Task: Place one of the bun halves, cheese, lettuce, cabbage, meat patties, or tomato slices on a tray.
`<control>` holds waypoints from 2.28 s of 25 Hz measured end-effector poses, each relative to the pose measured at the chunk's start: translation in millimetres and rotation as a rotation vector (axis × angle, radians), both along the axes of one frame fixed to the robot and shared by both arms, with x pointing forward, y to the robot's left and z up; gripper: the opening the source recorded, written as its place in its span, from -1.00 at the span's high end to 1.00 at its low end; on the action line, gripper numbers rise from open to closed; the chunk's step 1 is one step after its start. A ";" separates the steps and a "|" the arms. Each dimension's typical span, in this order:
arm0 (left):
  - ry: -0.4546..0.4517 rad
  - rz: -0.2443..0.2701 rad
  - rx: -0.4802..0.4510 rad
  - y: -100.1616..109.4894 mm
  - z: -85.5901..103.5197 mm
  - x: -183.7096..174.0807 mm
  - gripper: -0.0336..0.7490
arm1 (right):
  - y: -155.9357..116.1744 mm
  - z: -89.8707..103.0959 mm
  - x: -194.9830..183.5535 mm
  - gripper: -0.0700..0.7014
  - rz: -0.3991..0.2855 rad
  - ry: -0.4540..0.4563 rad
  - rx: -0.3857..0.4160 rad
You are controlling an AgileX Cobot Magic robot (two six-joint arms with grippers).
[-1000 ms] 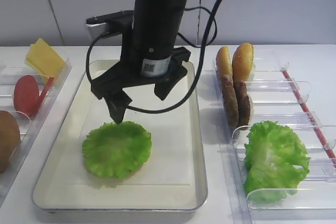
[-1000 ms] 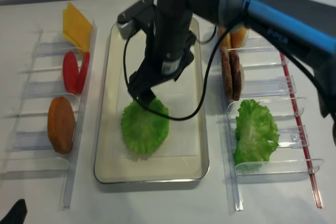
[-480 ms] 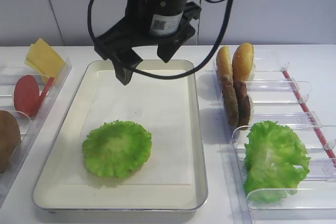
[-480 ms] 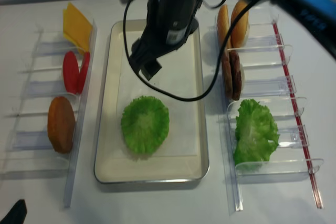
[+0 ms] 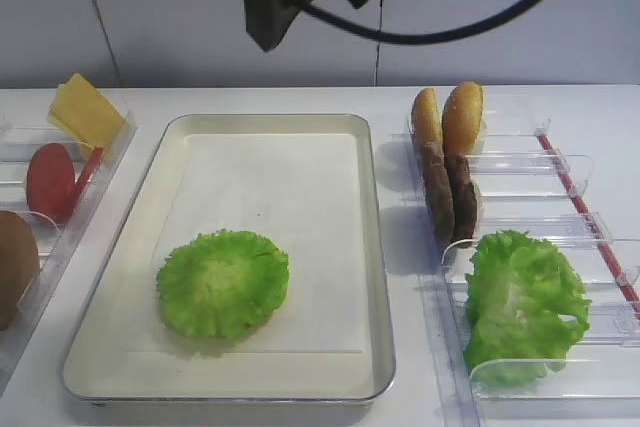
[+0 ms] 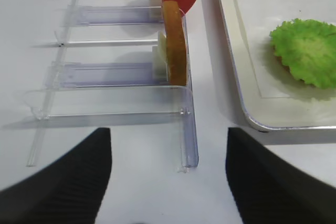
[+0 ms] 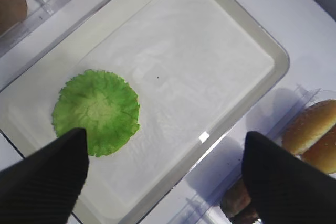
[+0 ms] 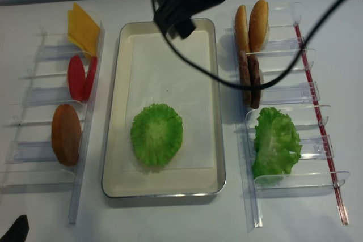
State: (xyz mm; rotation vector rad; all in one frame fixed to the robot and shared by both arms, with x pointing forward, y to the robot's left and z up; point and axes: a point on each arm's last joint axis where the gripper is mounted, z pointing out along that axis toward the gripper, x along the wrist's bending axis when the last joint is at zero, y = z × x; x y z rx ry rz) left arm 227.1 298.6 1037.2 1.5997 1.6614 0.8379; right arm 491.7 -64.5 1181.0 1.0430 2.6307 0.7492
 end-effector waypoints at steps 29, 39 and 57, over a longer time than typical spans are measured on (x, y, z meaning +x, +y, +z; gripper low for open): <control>0.000 0.000 0.000 0.0 0.0 0.0 -0.29 | -146.2 10.0 -139.5 -0.76 -0.161 -0.152 0.031; 0.000 0.000 0.000 0.0 0.0 0.0 -0.29 | -209.9 -33.0 -196.5 -0.76 -0.235 -0.256 0.039; 0.000 0.000 0.000 0.0 0.0 0.0 -0.29 | -253.6 -103.1 -248.0 -0.76 -0.419 -0.339 0.077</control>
